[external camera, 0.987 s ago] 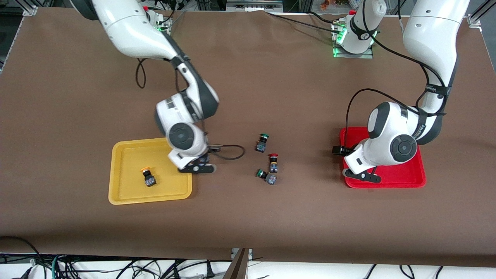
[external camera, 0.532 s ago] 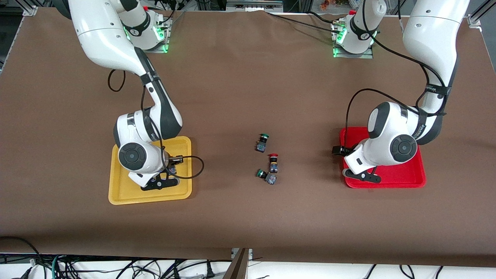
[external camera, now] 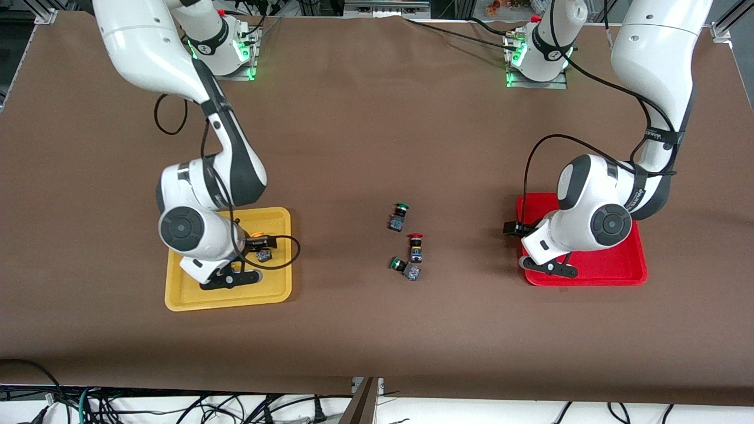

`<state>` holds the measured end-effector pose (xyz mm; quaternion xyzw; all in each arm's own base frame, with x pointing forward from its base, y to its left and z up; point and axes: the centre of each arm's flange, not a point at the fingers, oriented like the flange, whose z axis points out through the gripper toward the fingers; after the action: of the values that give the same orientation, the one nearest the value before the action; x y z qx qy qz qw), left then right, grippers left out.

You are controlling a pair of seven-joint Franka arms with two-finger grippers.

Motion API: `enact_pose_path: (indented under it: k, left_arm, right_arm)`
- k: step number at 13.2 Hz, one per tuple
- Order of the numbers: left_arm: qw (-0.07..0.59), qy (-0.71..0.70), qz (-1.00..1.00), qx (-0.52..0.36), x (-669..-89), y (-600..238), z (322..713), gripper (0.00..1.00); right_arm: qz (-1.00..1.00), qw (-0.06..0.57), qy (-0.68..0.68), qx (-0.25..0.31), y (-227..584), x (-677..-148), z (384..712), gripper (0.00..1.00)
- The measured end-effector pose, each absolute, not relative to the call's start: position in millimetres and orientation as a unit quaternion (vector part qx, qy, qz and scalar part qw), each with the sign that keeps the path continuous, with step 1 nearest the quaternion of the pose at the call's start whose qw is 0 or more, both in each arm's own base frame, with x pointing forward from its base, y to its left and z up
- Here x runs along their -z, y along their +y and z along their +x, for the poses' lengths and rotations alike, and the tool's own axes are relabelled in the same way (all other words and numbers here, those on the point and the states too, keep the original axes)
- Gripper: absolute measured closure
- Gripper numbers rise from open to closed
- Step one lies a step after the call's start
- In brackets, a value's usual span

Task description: Place red and yellow buttons in trays

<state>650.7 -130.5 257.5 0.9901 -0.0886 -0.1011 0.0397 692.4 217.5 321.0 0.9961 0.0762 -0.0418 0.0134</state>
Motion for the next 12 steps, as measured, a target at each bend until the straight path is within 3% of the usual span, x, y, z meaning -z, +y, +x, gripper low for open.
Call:
enact_pose_path:
  k: [4, 8, 12]
  left_arm:
    - [0.044, -0.092, 0.991, 0.088, -269.3, -150.5, 654.2, 0.0]
    - [0.05, -0.059, 0.996, 0.045, -287.6, -280.5, 644.3, 0.0]
    - [0.088, -0.037, 0.995, -0.024, -242.5, -357.2, 635.8, 0.0]
  right_arm:
    - [0.997, 0.012, 0.067, 0.038, 191.0, -413.5, 679.2, 0.0]
    - [0.996, 0.007, 0.066, 0.051, 179.9, -485.4, 649.6, 0.0]
    - [0.997, 0.0, 0.059, 0.043, 147.7, -527.4, 622.6, 0.0]
